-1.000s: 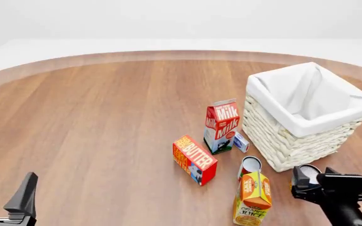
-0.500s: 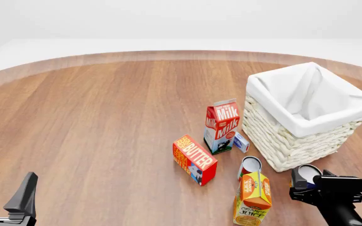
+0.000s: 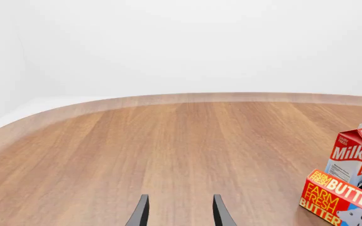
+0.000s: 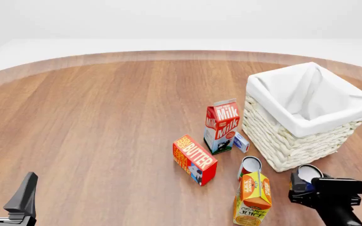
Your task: Pick up the alphabet soup, and put it in the basket.
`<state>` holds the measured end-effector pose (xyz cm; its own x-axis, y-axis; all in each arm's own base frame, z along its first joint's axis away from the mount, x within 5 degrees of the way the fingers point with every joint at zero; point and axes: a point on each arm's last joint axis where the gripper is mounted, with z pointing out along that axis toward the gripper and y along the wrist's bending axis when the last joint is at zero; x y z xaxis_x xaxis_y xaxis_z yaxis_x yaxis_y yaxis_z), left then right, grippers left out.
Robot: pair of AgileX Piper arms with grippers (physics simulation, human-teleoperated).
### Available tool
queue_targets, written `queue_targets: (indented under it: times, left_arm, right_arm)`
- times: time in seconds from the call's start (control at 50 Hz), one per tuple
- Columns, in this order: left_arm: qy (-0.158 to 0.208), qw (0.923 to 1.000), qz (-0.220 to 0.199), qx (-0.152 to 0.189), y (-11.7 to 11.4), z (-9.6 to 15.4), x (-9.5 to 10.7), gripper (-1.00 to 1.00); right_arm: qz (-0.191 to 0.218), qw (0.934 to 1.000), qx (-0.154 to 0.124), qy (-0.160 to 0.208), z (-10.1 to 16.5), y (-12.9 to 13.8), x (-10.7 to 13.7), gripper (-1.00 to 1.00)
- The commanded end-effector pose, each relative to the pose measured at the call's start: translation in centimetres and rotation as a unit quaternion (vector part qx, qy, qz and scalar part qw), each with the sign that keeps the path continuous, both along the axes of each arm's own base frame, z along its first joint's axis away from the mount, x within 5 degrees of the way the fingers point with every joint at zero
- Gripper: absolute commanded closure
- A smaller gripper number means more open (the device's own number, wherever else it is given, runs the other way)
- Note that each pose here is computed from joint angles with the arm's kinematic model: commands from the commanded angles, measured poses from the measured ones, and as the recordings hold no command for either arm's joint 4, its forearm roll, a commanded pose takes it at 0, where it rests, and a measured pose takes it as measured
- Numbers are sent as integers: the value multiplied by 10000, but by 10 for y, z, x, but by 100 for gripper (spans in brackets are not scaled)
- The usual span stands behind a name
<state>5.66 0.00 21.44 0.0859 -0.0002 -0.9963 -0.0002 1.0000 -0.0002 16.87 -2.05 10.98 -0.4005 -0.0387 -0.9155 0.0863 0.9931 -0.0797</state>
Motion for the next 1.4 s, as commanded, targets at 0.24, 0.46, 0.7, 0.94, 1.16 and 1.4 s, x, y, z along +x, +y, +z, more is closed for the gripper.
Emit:
queue_targets:
  times: [0.24, 0.46, 0.7, 0.94, 1.16, 1.4]
  left_arm:
    - [0, 10000, 0, 0, 0, 0, 0, -100]
    - [0, 10000, 0, 0, 0, 0, 0, -100]
    - [1, 10000, -1, 0, 0, 0, 0, -100]
    - [0, 10000, 0, 0, 0, 0, 0, -100]
    - [1, 10000, -1, 0, 0, 0, 0, -100]
    - [-1, 10000, -1, 0, 0, 0, 0, -100]
  right_arm:
    - [-24, 9998, -2, 210, -7, -1, -1, -100]
    - [-31, 9996, -3, 289, -10, -2, -1, -100]
    - [-12, 9994, 6, 336, -12, -1, -1, -100]
    - [46, 9994, 34, 341, -12, 2, -1, 100]
    - [57, 9996, 24, 272, -9, 2, -1, 100]
    - [52, 9999, -10, 119, -4, 1, 0, 100]
